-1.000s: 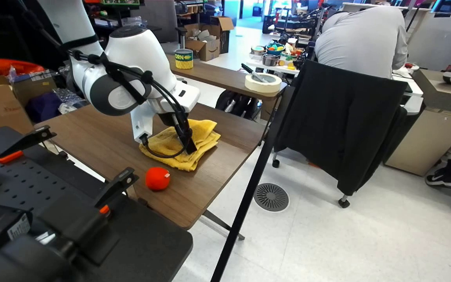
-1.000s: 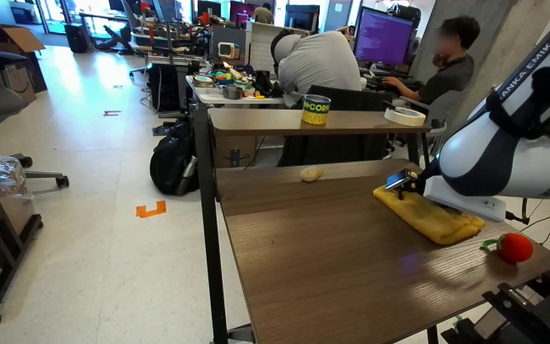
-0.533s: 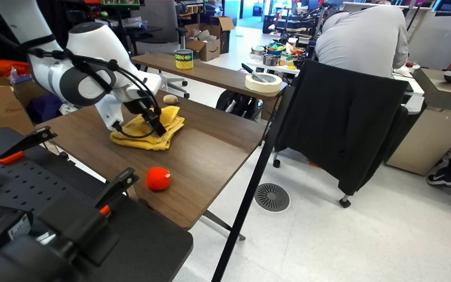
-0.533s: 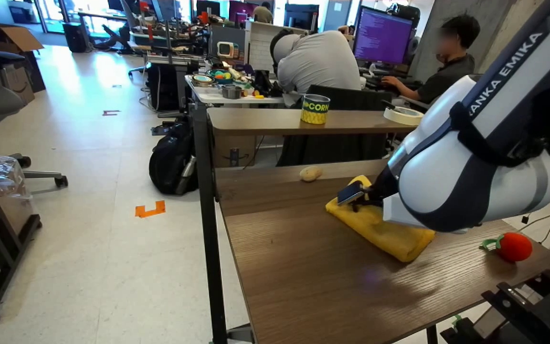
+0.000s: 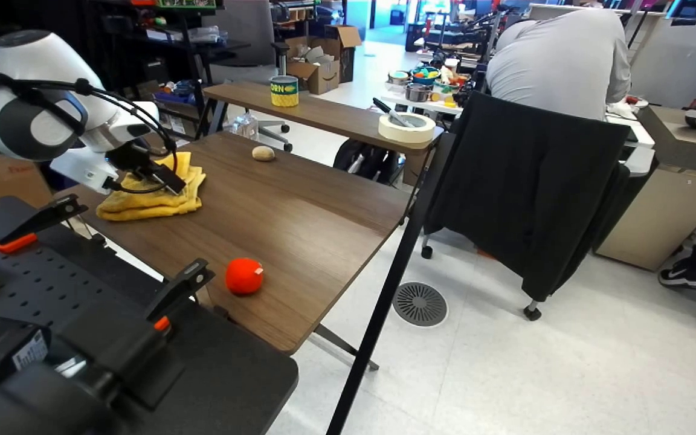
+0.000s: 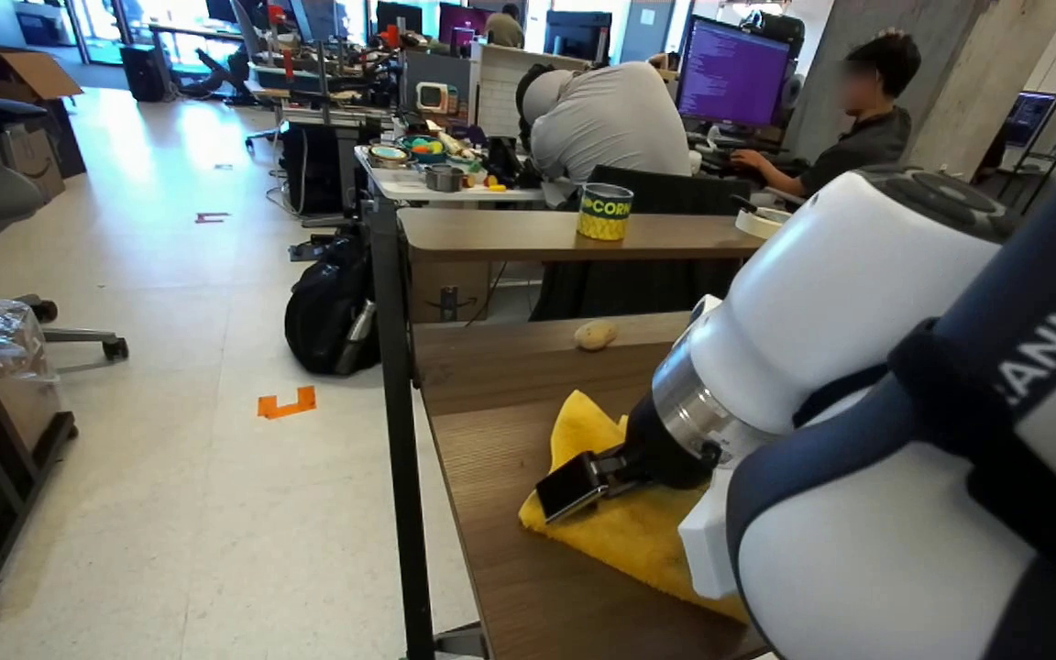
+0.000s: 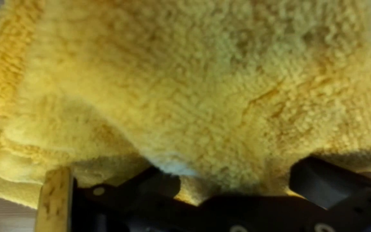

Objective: Move the red object forward, then use the towel to clean the table

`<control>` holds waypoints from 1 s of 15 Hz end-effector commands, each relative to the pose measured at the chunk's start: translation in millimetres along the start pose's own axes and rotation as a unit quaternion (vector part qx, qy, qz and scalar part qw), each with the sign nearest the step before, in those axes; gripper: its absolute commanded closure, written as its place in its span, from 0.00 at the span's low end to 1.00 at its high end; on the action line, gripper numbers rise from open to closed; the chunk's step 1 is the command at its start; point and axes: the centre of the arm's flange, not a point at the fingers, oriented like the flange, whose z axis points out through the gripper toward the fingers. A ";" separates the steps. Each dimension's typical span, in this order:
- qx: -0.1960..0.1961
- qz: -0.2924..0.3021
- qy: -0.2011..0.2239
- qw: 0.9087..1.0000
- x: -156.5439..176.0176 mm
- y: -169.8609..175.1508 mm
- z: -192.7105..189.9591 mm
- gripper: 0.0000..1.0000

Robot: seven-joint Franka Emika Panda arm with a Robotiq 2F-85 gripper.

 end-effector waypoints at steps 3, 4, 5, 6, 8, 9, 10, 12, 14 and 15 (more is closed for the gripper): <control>0.004 -0.041 0.024 0.999 6.4 -25.3 -23.3 0.00; 0.007 -0.040 0.032 0.999 10.2 -23.3 -38.6 0.00; 0.014 -0.036 0.045 0.998 13.2 -21.4 -52.4 0.00; 0.023 -0.034 0.056 0.998 15.9 -18.8 -66.9 0.00; 0.038 -0.025 0.090 0.995 18.6 -11.6 -95.7 0.00; 0.046 -0.021 0.101 0.994 19.2 -7.3 -107.4 0.00; 0.056 -0.014 0.105 0.993 20.0 -1.8 -122.7 0.00; 0.040 -0.008 0.081 0.996 29.2 -17.5 -91.3 0.00; 0.042 -0.004 0.068 0.997 32.6 -14.4 -100.3 0.00; 0.042 -0.004 0.068 0.997 32.7 -14.7 -98.5 0.00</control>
